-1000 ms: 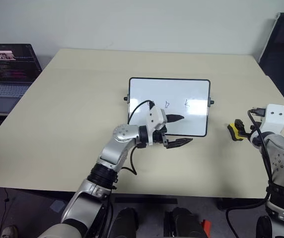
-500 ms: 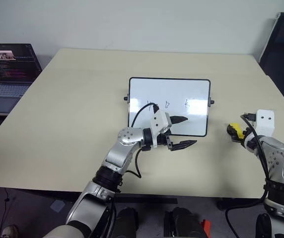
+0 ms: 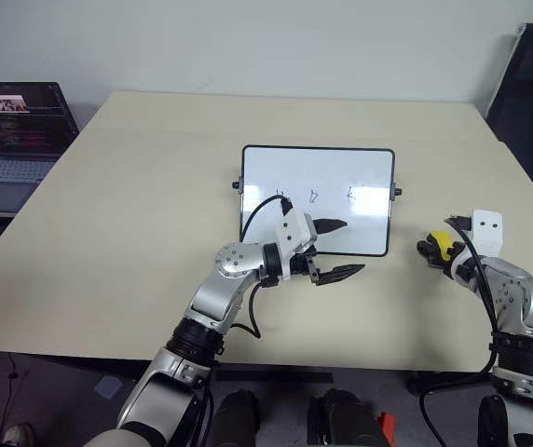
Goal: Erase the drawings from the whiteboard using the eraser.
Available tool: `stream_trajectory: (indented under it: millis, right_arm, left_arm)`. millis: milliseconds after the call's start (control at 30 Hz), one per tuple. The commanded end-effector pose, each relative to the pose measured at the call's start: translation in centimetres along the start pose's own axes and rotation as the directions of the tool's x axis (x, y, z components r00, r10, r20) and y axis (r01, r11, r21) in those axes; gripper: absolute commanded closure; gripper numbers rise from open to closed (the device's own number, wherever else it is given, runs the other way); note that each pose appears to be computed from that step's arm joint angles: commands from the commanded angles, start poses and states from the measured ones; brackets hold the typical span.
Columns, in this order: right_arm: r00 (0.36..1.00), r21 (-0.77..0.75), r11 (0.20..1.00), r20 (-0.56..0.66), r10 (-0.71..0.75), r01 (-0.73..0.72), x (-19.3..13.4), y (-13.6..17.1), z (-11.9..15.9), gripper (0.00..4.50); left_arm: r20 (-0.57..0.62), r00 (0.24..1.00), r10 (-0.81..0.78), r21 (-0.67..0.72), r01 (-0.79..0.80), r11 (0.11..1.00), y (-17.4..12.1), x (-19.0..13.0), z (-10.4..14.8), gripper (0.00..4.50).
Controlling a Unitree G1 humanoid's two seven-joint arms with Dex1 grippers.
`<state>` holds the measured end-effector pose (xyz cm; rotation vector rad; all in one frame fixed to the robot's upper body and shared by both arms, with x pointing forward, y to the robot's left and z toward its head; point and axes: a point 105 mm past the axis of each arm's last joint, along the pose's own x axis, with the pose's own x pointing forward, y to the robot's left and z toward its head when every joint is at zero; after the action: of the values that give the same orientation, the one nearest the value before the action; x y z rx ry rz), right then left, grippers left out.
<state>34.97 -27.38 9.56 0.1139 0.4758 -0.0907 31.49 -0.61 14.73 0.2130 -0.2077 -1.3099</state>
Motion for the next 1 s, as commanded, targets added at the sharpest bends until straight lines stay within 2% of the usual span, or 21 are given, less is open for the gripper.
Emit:
stream_trajectory:
  millis: [33,267,600,700,833,867,967,1000]
  right_arm:
    - [0.998,-0.022,1.0,0.067,-0.008,0.01,-0.2,-0.4,2.1,0.01]
    - [0.997,-0.019,1.0,0.074,-0.016,0.017,-0.1,-0.7,2.7,0.01]
    - [0.998,-0.003,1.0,0.056,-0.025,0.025,0.4,-1.2,2.2,0.01]
    - [0.998,0.002,1.0,0.056,-0.029,0.029,0.4,-1.4,2.1,0.59]
    - [0.998,0.004,0.999,0.059,-0.035,0.034,0.5,-1.6,2.1,1.96]
    - [0.998,0.005,0.999,0.059,-0.035,0.035,0.5,-1.6,2.1,2.45]
    - [0.997,0.013,0.999,0.062,-0.041,0.04,0.5,-1.7,2.1,3.26]
    - [0.997,0.014,0.999,0.062,-0.041,0.041,0.5,-1.8,2.1,3.36]
  left_arm:
    - [0.034,0.999,0.007,0.041,-0.009,0.999,0.1,0.0,1.4,0.05]
    - [0.032,0.999,0.019,0.046,-0.021,0.999,0.3,-0.2,1.4,0.05]
    - [0.029,0.999,0.037,0.049,-0.038,0.998,0.4,-0.4,1.4,0.05]
    - [0.029,0.999,0.04,0.05,-0.041,0.998,0.5,-0.4,1.4,0.0]
    - [0.028,0.999,0.043,0.051,-0.044,0.998,0.5,-0.4,1.4,0.0]
    - [0.028,0.999,0.043,0.052,-0.045,0.998,0.5,-0.4,1.4,0.0]
    - [0.031,0.998,0.051,0.058,-0.053,0.997,0.8,-0.5,1.5,0.0]
    - [0.031,0.998,0.054,0.059,-0.056,0.997,0.9,-0.5,1.5,0.0]
